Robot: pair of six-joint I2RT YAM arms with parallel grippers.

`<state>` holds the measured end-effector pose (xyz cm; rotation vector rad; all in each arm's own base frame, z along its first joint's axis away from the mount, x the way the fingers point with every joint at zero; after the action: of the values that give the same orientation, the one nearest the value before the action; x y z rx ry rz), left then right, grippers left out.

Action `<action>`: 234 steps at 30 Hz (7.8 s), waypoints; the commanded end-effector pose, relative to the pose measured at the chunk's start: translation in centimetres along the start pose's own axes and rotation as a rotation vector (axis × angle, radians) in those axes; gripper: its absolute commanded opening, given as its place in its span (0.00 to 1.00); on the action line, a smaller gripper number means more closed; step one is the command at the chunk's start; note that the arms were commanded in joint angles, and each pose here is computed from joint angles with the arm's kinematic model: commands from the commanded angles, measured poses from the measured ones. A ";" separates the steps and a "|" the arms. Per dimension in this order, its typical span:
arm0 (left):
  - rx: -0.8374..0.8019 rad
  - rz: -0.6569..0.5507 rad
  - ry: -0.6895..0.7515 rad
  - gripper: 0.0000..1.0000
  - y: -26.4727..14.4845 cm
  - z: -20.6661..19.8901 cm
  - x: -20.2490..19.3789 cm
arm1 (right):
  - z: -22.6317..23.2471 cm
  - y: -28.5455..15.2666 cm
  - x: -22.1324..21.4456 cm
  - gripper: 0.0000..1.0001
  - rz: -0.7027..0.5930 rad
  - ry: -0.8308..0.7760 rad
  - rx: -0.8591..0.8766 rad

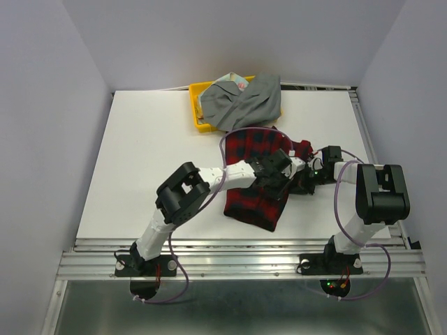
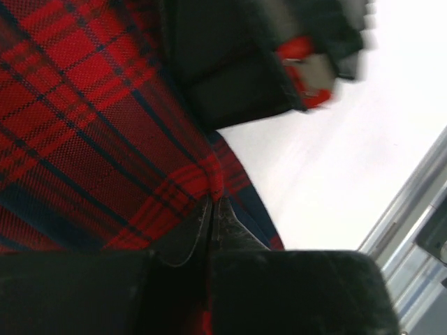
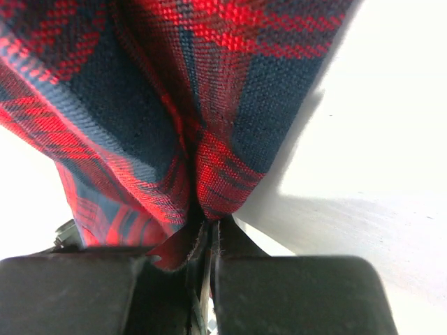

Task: Fold and stack the skirts
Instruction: Fold the skirt

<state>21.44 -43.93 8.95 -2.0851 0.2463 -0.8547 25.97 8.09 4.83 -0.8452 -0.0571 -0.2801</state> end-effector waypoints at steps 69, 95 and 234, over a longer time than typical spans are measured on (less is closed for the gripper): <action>0.236 -0.132 1.130 0.91 -15.2 4.3 -12.3 | 13.1 0.6 -2.3 0.40 0.340 -0.697 0.281; 0.395 -0.275 1.221 0.99 -8.4 2.8 -14.1 | 6.3 5.3 -4.8 0.29 0.527 -0.579 0.106; 0.206 -0.124 0.644 0.00 -12.1 6.3 1.3 | 9.8 8.3 1.6 0.06 0.406 -0.745 0.331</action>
<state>24.24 -32.85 14.27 -1.6374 0.4182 -1.5208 31.79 19.62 5.66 -0.6332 -0.6067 0.3901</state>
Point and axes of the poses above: each gripper's point midway between its finger pads, its own y axis out along the fingers, its own z axis along the line the jaws close on, x = y × z, the point moved 5 cm from there along -y, back along the fingers, and after that the axes turned 12 degrees about -y, right-handed, at the moved point
